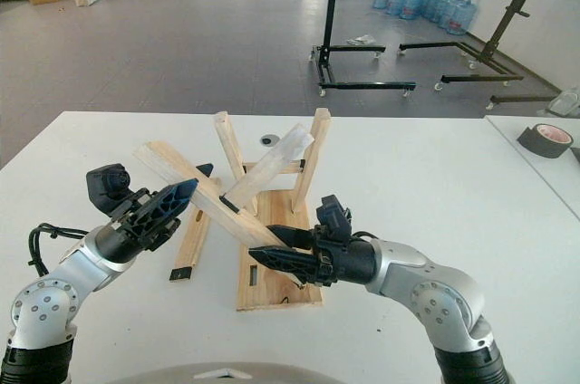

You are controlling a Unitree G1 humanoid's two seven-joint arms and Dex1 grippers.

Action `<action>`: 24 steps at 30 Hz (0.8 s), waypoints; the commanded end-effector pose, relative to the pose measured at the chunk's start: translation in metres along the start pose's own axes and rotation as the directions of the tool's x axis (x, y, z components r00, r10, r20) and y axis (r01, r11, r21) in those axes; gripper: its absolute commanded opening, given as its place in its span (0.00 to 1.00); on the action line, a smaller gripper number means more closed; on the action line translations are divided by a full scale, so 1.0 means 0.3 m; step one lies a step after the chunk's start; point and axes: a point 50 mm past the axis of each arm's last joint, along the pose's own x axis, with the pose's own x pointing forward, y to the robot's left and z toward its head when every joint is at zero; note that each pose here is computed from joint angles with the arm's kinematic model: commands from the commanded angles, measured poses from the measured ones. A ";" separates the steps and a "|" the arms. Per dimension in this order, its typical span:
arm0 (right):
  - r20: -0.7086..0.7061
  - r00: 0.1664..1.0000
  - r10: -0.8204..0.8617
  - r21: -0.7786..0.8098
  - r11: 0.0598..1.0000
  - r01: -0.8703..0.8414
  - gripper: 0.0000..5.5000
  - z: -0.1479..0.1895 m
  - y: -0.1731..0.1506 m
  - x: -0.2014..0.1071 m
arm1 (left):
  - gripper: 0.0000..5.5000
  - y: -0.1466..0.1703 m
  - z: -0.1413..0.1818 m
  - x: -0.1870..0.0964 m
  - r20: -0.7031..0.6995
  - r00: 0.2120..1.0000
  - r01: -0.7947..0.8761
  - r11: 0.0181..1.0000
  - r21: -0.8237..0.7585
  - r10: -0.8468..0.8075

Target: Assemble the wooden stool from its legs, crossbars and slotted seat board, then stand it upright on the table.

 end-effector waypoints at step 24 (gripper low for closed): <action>-0.157 0.975 -0.159 -0.051 0.987 0.153 0.66 -0.071 -0.014 -0.116 | 0.37 0.075 0.057 -0.054 0.058 0.991 -0.132 0.977 0.167 0.124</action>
